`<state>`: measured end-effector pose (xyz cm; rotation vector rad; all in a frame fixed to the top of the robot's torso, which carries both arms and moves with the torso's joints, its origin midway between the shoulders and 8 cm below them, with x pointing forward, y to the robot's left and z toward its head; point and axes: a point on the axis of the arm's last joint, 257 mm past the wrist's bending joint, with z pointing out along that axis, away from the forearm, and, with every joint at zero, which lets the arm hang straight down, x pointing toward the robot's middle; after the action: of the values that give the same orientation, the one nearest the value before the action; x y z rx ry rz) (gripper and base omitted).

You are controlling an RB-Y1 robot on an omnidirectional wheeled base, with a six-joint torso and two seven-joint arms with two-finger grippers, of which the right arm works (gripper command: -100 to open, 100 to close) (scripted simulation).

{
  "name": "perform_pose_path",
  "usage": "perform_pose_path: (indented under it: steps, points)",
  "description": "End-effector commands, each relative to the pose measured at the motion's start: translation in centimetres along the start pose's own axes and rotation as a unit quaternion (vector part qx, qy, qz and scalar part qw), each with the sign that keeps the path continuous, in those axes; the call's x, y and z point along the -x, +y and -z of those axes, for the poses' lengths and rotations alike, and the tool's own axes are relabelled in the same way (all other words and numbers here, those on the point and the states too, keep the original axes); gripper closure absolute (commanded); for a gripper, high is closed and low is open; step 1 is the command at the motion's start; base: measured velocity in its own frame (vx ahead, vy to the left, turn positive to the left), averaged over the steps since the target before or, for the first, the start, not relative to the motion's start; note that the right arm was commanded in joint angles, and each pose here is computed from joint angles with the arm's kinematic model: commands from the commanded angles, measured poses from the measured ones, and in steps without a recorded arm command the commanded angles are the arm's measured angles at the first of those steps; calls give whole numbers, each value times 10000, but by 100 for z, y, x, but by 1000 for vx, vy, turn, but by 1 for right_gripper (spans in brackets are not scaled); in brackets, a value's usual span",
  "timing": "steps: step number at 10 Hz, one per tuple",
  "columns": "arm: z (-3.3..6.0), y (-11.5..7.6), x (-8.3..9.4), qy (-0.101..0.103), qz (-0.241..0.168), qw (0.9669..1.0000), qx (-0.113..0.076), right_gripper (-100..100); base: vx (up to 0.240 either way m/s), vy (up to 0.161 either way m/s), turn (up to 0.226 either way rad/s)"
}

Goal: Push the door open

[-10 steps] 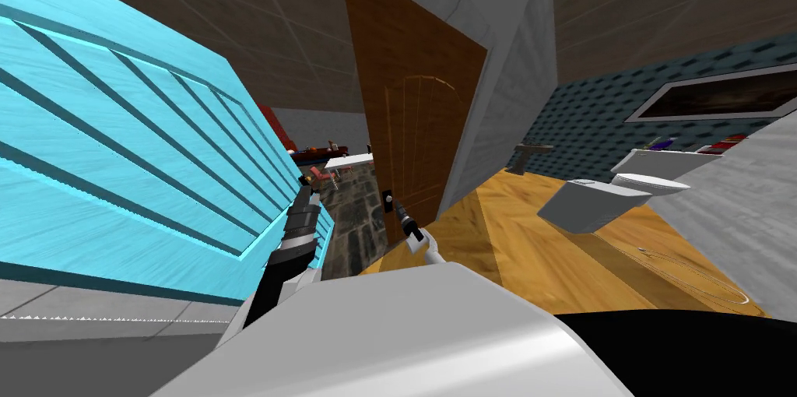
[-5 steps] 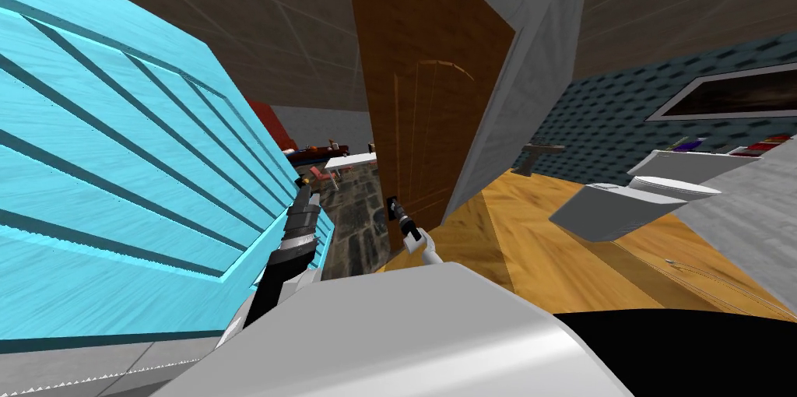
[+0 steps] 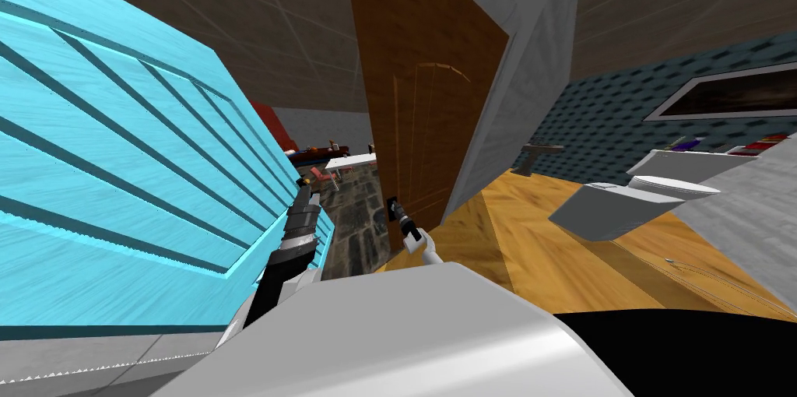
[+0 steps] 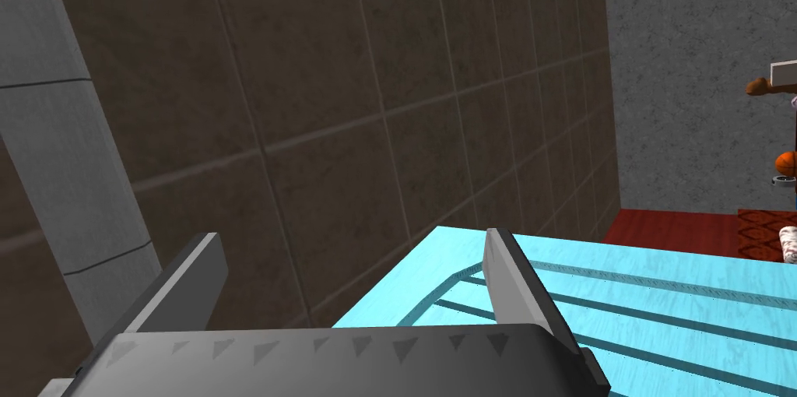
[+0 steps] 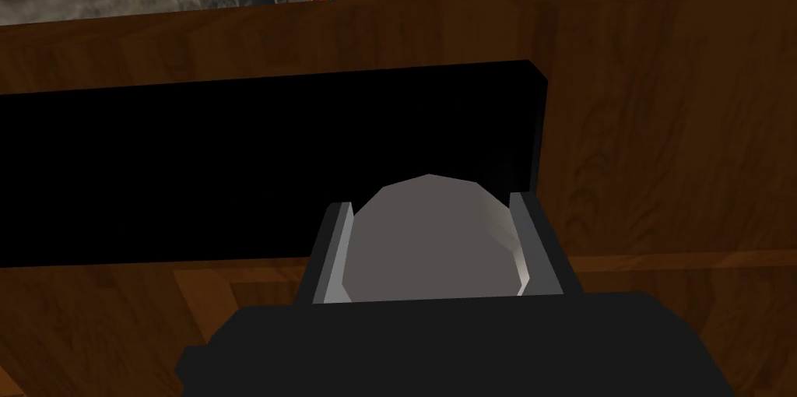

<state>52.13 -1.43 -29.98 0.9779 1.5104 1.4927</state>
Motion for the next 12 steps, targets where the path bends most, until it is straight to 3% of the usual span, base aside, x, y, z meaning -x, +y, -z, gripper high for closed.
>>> perform_pose_path:
  steps: [1, 2, 4, 11, 12]
  points:
    - [-5, 14, -1, 0, -5, 10000, 16, 100, 0, 0, 0]
    - [17, -30, 160, -101, 74, 9999, -31, 100, 56, 81, -45]
    - [28, -43, 287, -185, 126, 9997, -46, 100, 132, 131, -63]
    - [85, -55, 974, -717, 314, 9969, -86, 100, 171, 143, -92]
    - [85, -55, 974, -717, 314, 9969, -86, 100, 113, 103, -44]
